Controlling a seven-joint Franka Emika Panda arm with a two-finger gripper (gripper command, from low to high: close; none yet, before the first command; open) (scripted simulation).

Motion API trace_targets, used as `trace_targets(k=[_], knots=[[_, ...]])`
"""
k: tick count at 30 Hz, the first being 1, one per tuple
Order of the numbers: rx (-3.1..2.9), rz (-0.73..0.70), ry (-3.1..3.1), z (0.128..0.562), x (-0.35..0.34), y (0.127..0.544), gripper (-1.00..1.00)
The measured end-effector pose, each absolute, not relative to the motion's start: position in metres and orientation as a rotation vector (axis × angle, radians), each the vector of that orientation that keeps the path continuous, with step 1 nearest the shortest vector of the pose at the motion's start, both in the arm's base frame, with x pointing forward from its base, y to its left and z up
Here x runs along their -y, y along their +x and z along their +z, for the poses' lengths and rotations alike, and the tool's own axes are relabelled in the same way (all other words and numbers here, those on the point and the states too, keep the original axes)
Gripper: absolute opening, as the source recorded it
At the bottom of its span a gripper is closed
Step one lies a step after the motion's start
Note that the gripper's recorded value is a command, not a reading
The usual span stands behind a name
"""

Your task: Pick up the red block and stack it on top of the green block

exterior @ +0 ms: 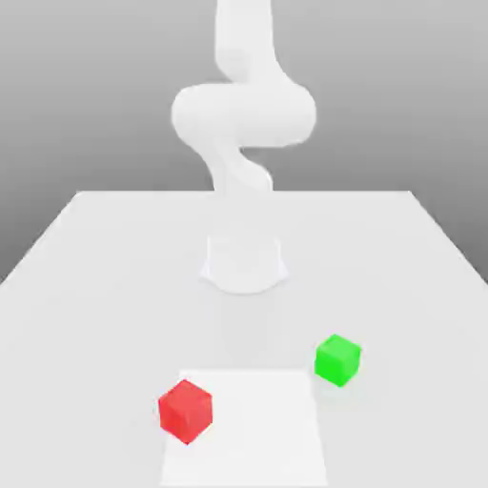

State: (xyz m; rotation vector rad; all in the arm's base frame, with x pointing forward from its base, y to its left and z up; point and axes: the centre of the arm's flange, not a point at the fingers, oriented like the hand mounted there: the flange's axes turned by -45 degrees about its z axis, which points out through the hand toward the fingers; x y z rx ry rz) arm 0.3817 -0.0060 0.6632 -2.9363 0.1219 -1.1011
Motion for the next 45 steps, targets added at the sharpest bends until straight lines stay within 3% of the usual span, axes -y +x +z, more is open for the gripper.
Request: trace_targets(k=[5, 11, 21, 26, 27, 34, 39, 45], knots=[[-0.336, -0.846, -3.008, 0.556, 0.024, 0.434, 0.00], [-0.588, -0.543, -3.041, 0.425, 0.049, 0.458, 0.00], [-0.995, -0.039, -2.979, 0.221, 0.078, 0.415, 0.00], [-1.018, -0.001, -2.971, 0.161, 0.077, 0.410, 0.00], [-1.018, -0.001, -2.972, 0.151, 0.077, 0.409, -1.00], [-1.019, -0.002, -2.971, 0.148, 0.077, 0.409, -1.00], [-1.019, -0.002, -2.971, 0.195, 0.077, 0.409, -1.00], [-0.766, 0.005, -3.016, 0.233, -0.038, 0.382, -1.00]])
